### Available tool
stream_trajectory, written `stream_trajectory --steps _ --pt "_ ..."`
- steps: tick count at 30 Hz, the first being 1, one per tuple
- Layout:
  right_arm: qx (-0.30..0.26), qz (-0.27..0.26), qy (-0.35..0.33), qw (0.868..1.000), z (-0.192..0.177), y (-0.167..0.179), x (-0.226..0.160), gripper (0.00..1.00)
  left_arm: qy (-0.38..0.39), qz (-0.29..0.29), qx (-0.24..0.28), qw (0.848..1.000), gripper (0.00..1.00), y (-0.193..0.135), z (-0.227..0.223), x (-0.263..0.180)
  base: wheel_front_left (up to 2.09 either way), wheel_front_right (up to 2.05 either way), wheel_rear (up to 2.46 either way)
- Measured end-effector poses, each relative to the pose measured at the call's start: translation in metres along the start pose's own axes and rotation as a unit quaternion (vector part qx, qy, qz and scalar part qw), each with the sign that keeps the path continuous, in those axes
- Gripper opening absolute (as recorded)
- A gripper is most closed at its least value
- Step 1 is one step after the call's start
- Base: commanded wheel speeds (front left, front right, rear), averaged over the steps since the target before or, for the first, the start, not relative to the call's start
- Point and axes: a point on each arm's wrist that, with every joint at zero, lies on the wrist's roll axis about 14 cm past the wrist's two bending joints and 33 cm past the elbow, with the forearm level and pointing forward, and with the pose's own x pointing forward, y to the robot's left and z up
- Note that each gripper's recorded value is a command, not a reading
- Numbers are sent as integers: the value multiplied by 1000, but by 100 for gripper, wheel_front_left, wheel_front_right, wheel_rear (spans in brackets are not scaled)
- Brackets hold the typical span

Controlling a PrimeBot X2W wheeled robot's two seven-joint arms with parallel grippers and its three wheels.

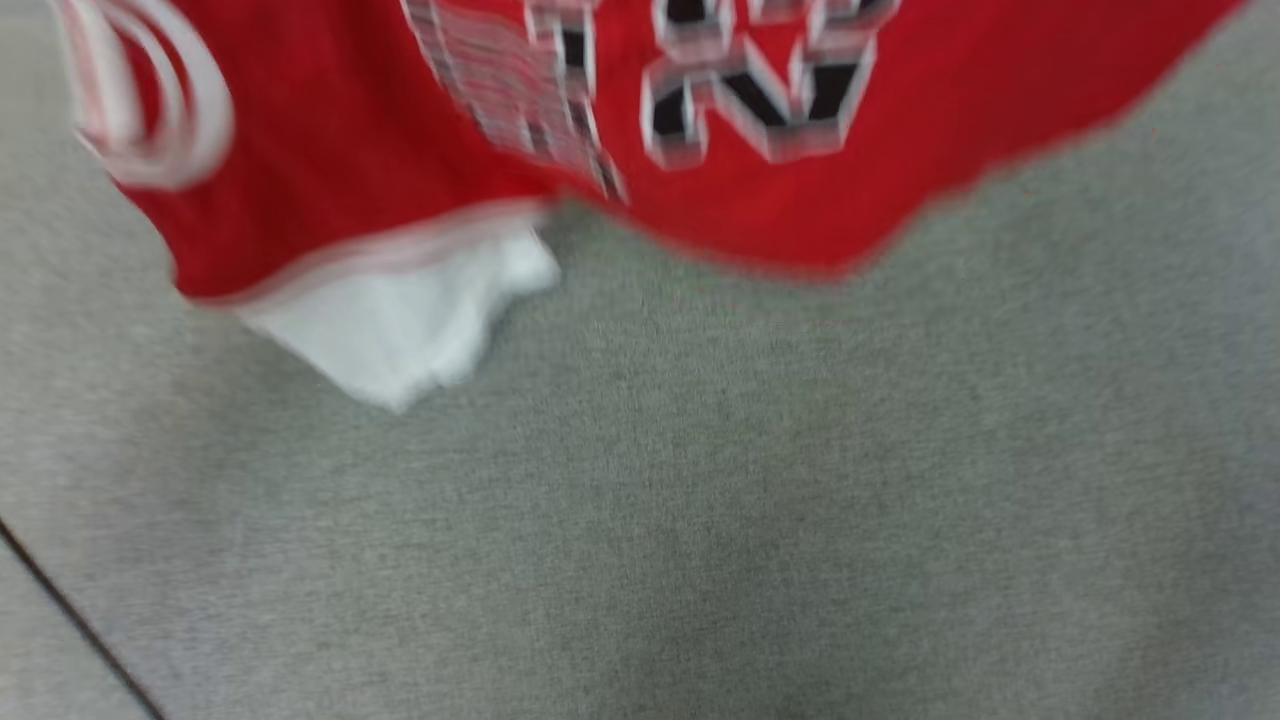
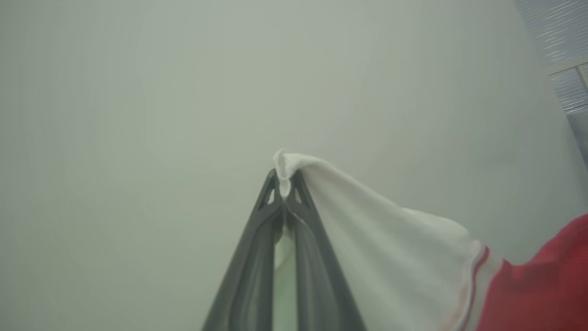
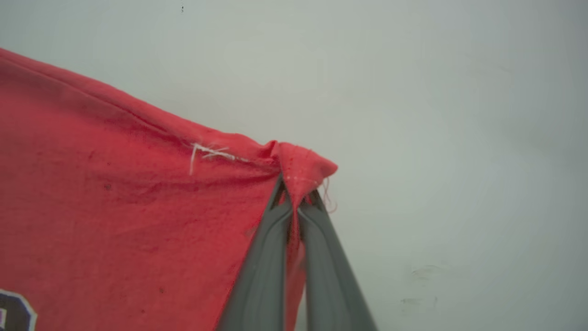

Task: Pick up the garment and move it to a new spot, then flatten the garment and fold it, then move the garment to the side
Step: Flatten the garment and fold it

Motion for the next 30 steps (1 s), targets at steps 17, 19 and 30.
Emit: stream_trajectory --steps 17,19,30 --pt "-17 -34 -17 999 -77 -11 128 0 42 65 -6 997 0 63 -142 81 0 0 0" --pt "-17 -33 -15 999 -90 -7 137 0 50 69 -4 996 0 64 -158 79 0 0 0" --pt "-1 -6 32 999 -175 31 149 0 151 16 -30 988 0 15 -258 20 0 0 0"
